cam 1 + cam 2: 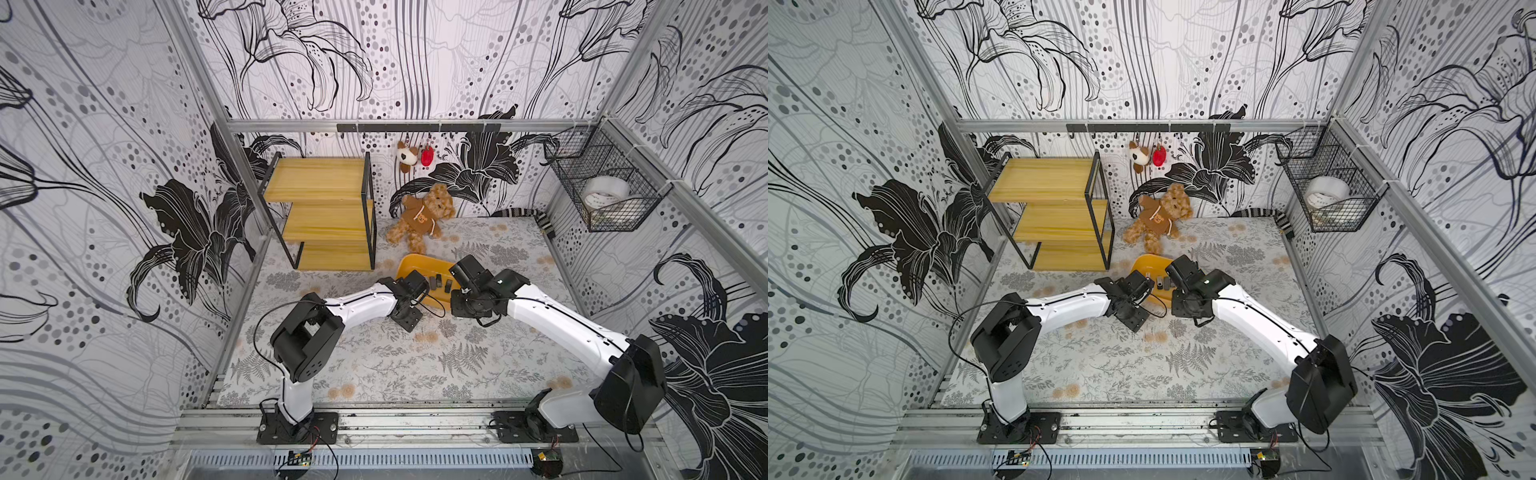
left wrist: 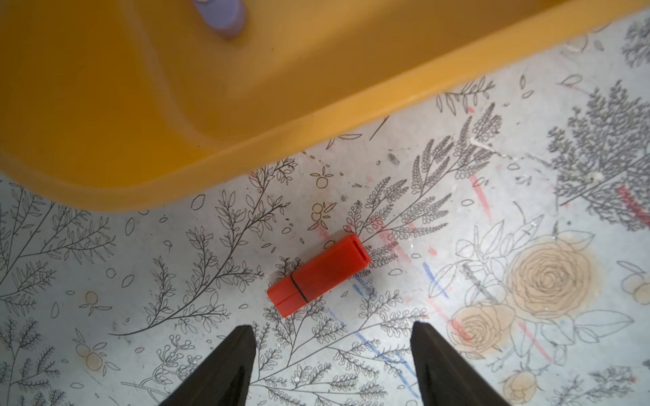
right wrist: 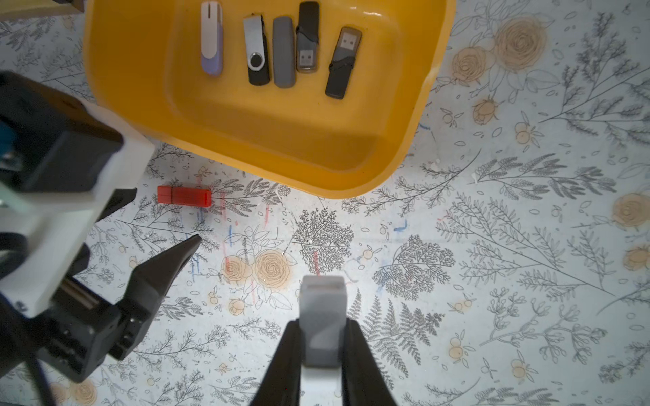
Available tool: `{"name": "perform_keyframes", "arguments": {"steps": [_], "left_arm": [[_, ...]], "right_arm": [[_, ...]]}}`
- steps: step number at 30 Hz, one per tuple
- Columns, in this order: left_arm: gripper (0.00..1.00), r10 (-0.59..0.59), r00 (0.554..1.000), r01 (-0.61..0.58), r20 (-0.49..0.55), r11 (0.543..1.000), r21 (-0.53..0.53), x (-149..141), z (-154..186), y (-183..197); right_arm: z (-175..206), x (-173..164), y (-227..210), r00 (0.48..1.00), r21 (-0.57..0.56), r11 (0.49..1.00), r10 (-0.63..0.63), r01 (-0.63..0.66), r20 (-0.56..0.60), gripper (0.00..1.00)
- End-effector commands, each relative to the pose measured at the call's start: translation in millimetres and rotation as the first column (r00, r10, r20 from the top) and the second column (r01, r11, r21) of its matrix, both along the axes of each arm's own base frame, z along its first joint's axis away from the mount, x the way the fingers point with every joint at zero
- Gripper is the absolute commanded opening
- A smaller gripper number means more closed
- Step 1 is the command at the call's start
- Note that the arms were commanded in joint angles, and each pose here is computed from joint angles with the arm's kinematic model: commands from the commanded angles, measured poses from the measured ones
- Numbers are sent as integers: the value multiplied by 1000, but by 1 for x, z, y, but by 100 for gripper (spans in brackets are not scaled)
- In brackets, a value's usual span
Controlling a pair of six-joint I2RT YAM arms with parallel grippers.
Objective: Put the usb flash drive into the storage box
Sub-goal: Pick up the USB flash from the center of the board.
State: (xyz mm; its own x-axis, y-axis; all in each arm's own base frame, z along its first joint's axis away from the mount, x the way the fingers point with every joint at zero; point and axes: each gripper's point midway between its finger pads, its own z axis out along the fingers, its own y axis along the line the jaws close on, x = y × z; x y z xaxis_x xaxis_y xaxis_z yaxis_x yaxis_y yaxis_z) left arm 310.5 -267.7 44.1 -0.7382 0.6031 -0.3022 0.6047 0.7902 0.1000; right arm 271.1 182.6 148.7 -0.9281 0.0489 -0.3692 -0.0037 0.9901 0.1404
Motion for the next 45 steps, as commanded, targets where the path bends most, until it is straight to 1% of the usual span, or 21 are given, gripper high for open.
{"name": "perform_keyframes", "arguments": {"steps": [1,6,9,14,17,21,27,31,35,38,41,45], "left_arm": [[75,-101,994,100,34,995,22,5,1,-5],[75,-162,987,162,15,987,18,8,-6,-5],[75,-176,984,176,-8,984,8,11,-11,-3],[74,-172,985,173,-18,984,51,19,-21,4],[73,-170,985,170,-16,985,41,23,-21,5],[71,-174,984,176,-38,984,35,24,-25,3],[64,-178,981,180,-79,983,21,17,-29,2],[51,-167,982,169,-94,986,15,12,-29,3],[42,-157,982,159,-106,987,8,10,-30,4],[36,-149,983,150,-111,989,2,9,-31,3],[33,-139,984,139,-114,990,-2,9,-31,2],[30,-122,986,124,-112,992,12,11,-34,4]], "right_arm": [[-3,-8,-11,1000,-33,999,12,-13,-21,0],[-2,-8,-13,1000,-34,999,9,-10,-20,0],[-2,-9,-15,1000,-35,999,10,-10,-23,0],[-2,-9,-15,1000,-36,999,8,-9,-22,0],[-3,-10,-17,1000,-42,999,4,-5,-25,0],[-5,-11,-19,1000,-44,999,1,-3,-31,0],[-3,-11,-20,1000,-45,999,-6,5,-23,0],[-3,-10,-20,1000,-40,999,-9,8,-23,0],[-4,-9,-19,1000,-38,999,-4,3,-22,0],[-3,-9,-19,1000,-37,999,-3,3,-21,0],[-5,-10,-20,1000,-38,999,-4,3,-23,0],[-7,-11,-20,1000,-39,999,-2,1,-26,0]]}}
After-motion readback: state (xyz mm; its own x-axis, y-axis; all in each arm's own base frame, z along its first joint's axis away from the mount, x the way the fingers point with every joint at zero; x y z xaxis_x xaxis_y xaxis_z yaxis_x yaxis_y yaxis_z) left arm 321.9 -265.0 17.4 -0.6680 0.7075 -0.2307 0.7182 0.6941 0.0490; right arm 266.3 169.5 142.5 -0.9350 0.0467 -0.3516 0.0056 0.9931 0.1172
